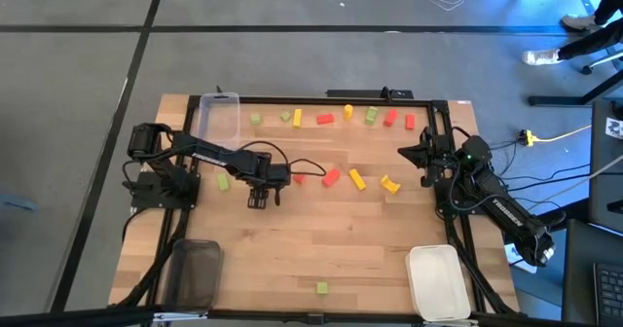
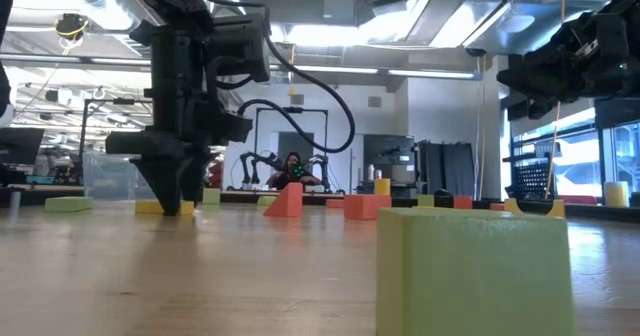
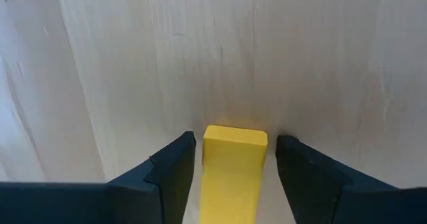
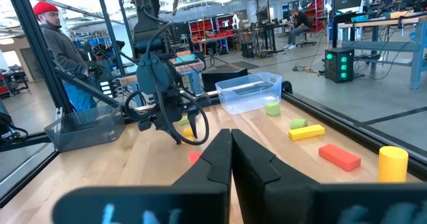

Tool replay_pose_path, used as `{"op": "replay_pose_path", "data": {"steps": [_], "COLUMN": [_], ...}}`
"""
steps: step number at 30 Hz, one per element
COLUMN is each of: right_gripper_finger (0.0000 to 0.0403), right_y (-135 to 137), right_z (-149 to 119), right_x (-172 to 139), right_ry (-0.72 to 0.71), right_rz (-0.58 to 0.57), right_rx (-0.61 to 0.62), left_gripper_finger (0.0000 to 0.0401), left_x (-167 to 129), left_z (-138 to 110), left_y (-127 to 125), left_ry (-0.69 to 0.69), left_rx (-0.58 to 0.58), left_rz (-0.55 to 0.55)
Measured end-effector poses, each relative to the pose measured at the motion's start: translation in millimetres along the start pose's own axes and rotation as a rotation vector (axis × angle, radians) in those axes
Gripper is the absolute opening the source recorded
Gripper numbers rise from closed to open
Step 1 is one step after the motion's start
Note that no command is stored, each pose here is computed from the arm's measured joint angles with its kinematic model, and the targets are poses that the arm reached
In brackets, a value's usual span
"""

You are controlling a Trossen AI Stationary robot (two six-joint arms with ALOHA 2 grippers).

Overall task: Sort & place blocks by color
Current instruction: Put the yellow block into the transparent bin

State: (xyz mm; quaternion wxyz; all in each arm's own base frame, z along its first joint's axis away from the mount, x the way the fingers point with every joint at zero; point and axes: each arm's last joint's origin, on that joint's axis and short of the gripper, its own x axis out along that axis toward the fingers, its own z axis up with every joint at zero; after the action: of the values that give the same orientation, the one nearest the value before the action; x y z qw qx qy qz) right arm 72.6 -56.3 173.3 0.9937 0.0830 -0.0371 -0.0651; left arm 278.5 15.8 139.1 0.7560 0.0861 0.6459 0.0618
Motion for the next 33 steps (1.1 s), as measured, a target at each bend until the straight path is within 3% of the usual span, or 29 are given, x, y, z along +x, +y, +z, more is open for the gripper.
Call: {"op": "replay_pose_path", "data": {"steps": [9, 12, 15, 18, 22, 33], "right_gripper_finger": [0.0012, 0.0012, 0.0012, 0.0012, 0.0012, 0.0012], "right_y": [0, 0, 1, 6, 9, 9], "right_z": [0, 0, 1, 3, 4, 5], "right_x": [0, 0, 0, -1, -1, -1], "right_ry": [0.000, 0.001, 0.001, 0.007, 0.020, 0.008], "right_rz": [0.000, 0.007, 0.045, 0.175, 0.270, 0.260], "right_rx": [0.000, 0.062, 0.008, -0.053, -0.040, -0.034], "left_gripper_finger": [0.0134, 0.0127, 0.0125, 0.0124, 0.0123, 0.0121], "left_x": [0, 0, 0, -2, -8, -34], "left_z": [0, 0, 0, 3, 14, 35], "left_y": [-1, -1, -1, 0, 2, 47], "left_ry": [-0.002, -0.003, -0.004, -0.006, -0.054, -0.084], "left_rx": [-0.004, -0.004, -0.018, -0.063, -0.108, -0.372], "left_rz": [-0.026, -0.034, -0.040, -0.050, -0.059, -0.026]}}
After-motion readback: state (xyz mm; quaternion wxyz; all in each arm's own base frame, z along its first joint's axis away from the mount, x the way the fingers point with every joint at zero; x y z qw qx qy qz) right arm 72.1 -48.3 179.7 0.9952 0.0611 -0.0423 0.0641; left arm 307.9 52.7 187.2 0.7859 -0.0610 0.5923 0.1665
